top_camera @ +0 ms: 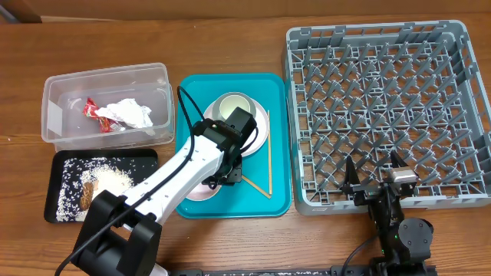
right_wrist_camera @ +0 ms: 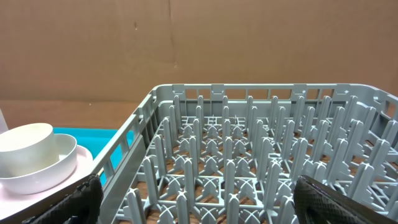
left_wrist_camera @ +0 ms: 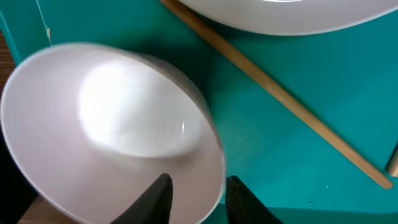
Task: Sort waste into correct bins and load items into the dishwasher
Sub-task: 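Return the empty pink bowl to the teal tray with left gripper, then grasp the cream cup on the white plate with the left gripper and lift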
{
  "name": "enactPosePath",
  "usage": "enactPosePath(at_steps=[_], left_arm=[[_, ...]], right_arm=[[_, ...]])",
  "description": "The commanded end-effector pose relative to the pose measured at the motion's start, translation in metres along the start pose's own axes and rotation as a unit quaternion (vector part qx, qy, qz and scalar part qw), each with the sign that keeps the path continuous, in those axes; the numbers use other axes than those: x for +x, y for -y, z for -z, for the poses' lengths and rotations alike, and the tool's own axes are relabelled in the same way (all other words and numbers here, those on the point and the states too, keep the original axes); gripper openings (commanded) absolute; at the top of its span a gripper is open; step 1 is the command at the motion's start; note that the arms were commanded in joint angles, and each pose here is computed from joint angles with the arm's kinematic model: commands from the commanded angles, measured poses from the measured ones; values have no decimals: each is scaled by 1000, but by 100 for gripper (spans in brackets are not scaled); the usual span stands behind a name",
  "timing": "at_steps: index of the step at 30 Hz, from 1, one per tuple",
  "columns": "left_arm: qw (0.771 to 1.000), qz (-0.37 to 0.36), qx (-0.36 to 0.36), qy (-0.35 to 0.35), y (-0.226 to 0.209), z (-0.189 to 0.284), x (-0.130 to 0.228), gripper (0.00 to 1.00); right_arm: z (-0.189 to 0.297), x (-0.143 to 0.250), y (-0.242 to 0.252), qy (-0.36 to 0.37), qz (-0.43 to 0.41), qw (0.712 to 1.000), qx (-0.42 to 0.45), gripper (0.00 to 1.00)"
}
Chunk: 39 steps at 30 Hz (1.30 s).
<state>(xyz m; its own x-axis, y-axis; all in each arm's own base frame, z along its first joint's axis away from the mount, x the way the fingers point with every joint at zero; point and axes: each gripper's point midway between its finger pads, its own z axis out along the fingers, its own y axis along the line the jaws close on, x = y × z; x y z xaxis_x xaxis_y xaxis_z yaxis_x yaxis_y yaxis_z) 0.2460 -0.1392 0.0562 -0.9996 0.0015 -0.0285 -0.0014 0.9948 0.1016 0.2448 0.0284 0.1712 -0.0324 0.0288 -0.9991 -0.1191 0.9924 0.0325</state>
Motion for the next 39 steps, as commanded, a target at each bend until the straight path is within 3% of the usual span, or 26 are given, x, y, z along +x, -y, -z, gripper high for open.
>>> enactPosePath(at_steps=[1,9,17,18,19,21,32,39], left_arm=[[1000,2,-21,9,-7,0,-4,31],[999,23,-3,41,-6,31,-32,27],[988,65,41,133,-6,80,-92,31],[986,71,48,146,-5,82,-99,45],[983,77,54,159,-5,84,-107,53],[978,89,64,178,-5,84,-121,56],[974,109,71,185,3,45,-158,54],[977,107,67,172,8,25,-162,40]], right_arm=[[0,2,1,2,2,1000,2,100],[0,2,1,2,2,1000,2,100],[0,2,1,2,2,1000,2,100],[0,2,1,2,2,1000,2,100],[0,2,1,2,2,1000,2,100],[0,2,1,2,2,1000,2,100],[0,2,1,2,2,1000,2,100],[0,2,1,2,2,1000,2,100]])
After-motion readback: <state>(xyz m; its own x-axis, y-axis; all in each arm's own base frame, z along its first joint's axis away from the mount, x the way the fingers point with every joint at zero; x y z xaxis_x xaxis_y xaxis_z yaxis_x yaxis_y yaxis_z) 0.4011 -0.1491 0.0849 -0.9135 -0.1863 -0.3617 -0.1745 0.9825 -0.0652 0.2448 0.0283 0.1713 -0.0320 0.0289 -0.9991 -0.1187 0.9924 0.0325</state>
